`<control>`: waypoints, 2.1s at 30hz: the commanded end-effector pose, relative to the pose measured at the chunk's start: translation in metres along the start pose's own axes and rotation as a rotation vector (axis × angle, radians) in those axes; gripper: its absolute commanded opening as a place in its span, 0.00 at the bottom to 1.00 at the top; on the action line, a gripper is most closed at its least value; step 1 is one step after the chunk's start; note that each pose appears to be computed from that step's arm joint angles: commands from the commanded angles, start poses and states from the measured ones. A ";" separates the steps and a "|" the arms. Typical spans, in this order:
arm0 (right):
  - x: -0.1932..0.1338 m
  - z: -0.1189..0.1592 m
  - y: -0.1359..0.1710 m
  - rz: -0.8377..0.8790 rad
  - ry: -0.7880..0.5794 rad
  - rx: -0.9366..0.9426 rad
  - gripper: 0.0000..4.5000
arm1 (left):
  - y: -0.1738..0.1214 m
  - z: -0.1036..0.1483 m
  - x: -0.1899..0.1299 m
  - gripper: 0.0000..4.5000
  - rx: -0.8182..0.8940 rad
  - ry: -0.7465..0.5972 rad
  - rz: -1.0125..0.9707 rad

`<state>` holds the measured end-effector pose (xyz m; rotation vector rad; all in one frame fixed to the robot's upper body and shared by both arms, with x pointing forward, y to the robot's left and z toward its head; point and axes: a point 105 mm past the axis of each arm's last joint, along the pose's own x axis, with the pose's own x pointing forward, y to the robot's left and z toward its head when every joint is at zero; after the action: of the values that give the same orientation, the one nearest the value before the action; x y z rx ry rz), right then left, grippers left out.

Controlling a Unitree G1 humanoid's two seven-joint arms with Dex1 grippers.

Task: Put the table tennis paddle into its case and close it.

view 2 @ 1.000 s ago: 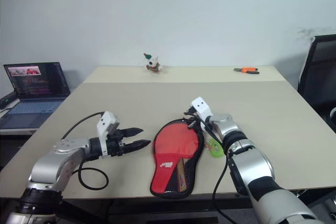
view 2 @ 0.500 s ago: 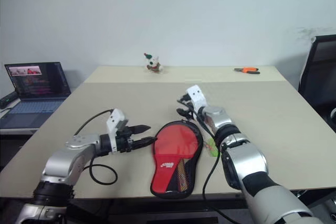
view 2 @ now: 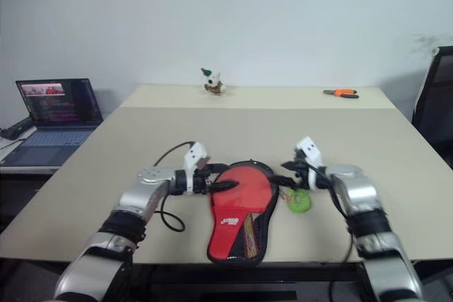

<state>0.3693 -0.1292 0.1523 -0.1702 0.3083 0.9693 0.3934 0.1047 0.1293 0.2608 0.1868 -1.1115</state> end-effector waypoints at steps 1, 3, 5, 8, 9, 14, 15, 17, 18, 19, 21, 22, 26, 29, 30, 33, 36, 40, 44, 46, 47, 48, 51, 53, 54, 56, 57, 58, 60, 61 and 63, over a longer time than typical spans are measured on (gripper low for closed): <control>-0.019 0.013 0.019 0.024 0.002 -0.114 0.91 | -0.002 0.012 0.007 0.79 0.072 -0.008 -0.045; -0.029 0.001 0.026 0.026 0.053 -0.138 0.91 | -0.005 0.009 0.013 0.79 0.082 0.004 -0.068; -0.034 -0.010 0.033 0.034 0.100 -0.166 0.91 | -0.006 0.008 0.016 0.79 0.084 0.006 -0.079; -0.035 -0.018 0.042 0.053 0.130 -0.192 0.91 | -0.006 0.007 0.018 0.79 0.086 0.007 -0.085; -0.033 -0.022 0.049 0.072 0.142 -0.214 0.91 | -0.007 0.006 0.019 0.79 0.089 0.011 -0.089; -0.020 -0.035 0.050 0.044 0.179 -0.288 0.91 | -0.007 0.004 0.019 0.79 0.102 0.022 -0.096; -0.019 -0.039 0.047 0.028 0.193 -0.297 0.91 | -0.007 0.003 0.019 0.79 0.104 0.025 -0.097; -0.016 -0.046 0.040 0.006 0.206 -0.284 0.91 | -0.008 0.001 0.019 0.79 0.104 0.025 -0.102; -0.015 -0.049 0.036 -0.009 0.206 -0.272 0.91 | -0.009 0.001 0.019 0.79 0.104 0.024 -0.105; -0.014 -0.050 0.034 -0.018 0.205 -0.263 0.91 | -0.010 0.001 0.019 0.79 0.105 0.024 -0.107; -0.014 -0.053 0.024 -0.053 0.211 -0.243 0.91 | -0.012 -0.001 0.018 0.79 0.106 0.026 -0.116; -0.014 -0.055 0.020 -0.067 0.214 -0.236 0.91 | -0.013 -0.002 0.018 0.79 0.106 0.028 -0.121; -0.015 -0.056 0.010 -0.100 0.226 -0.222 0.83 | -0.018 -0.008 0.018 0.79 0.124 0.043 -0.145; -0.018 -0.052 0.009 -0.095 0.220 -0.222 0.62 | -0.020 -0.009 0.018 0.79 0.117 0.041 -0.155; -0.020 -0.050 0.010 -0.086 0.218 -0.225 0.54 | -0.021 -0.010 0.019 0.79 0.115 0.042 -0.156; -0.026 -0.046 0.015 -0.053 0.219 -0.235 0.32 | -0.022 -0.012 0.020 0.79 0.113 0.046 -0.158; -0.036 -0.045 0.025 -0.014 0.244 -0.274 0.07 | -0.024 -0.013 0.023 0.79 0.104 0.046 -0.158; -0.043 -0.043 0.049 0.064 0.248 -0.295 0.02 | -0.024 -0.015 0.027 0.79 0.096 0.049 -0.160; -0.045 -0.047 0.066 0.105 0.266 -0.314 0.02 | -0.030 -0.018 0.029 0.79 0.103 0.071 -0.209; -0.044 -0.048 0.070 0.107 0.267 -0.311 0.02 | -0.032 -0.022 0.029 0.79 0.120 0.095 -0.234; -0.044 -0.050 0.072 0.111 0.272 -0.310 0.02 | -0.031 -0.024 0.030 0.79 0.134 0.112 -0.235; -0.043 -0.052 0.074 0.114 0.275 -0.310 0.02 | -0.030 -0.026 0.030 0.79 0.145 0.128 -0.229; -0.044 -0.055 0.078 0.123 0.284 -0.307 0.02 | -0.028 -0.032 0.031 0.79 0.161 0.159 -0.225; -0.047 -0.057 0.081 0.135 0.293 -0.304 0.02 | -0.029 -0.035 0.032 0.79 0.164 0.169 -0.227; -0.050 -0.058 0.085 0.147 0.300 -0.300 0.02 | -0.029 -0.037 0.033 0.79 0.166 0.174 -0.227; -0.056 -0.062 0.094 0.181 0.318 -0.292 0.02 | -0.031 -0.039 0.036 0.79 0.163 0.179 -0.229; -0.061 -0.065 0.104 0.211 0.335 -0.286 0.02 | -0.032 -0.041 0.038 0.79 0.162 0.182 -0.231; -0.063 -0.068 0.112 0.236 0.347 -0.287 0.02 | -0.034 -0.042 0.039 0.79 0.161 0.184 -0.235; -0.066 -0.072 0.124 0.276 0.361 -0.287 0.02 | -0.035 -0.042 0.043 0.79 0.159 0.187 -0.239; -0.067 -0.073 0.130 0.292 0.365 -0.286 0.02 | -0.036 -0.042 0.044 0.79 0.162 0.188 -0.240; -0.069 -0.075 0.139 0.313 0.372 -0.283 0.02 | -0.036 -0.041 0.046 0.79 0.165 0.188 -0.240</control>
<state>0.2194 -0.1346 0.0999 -0.5819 0.5506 1.2217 0.3858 0.0596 0.0966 0.4628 0.2033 -1.3354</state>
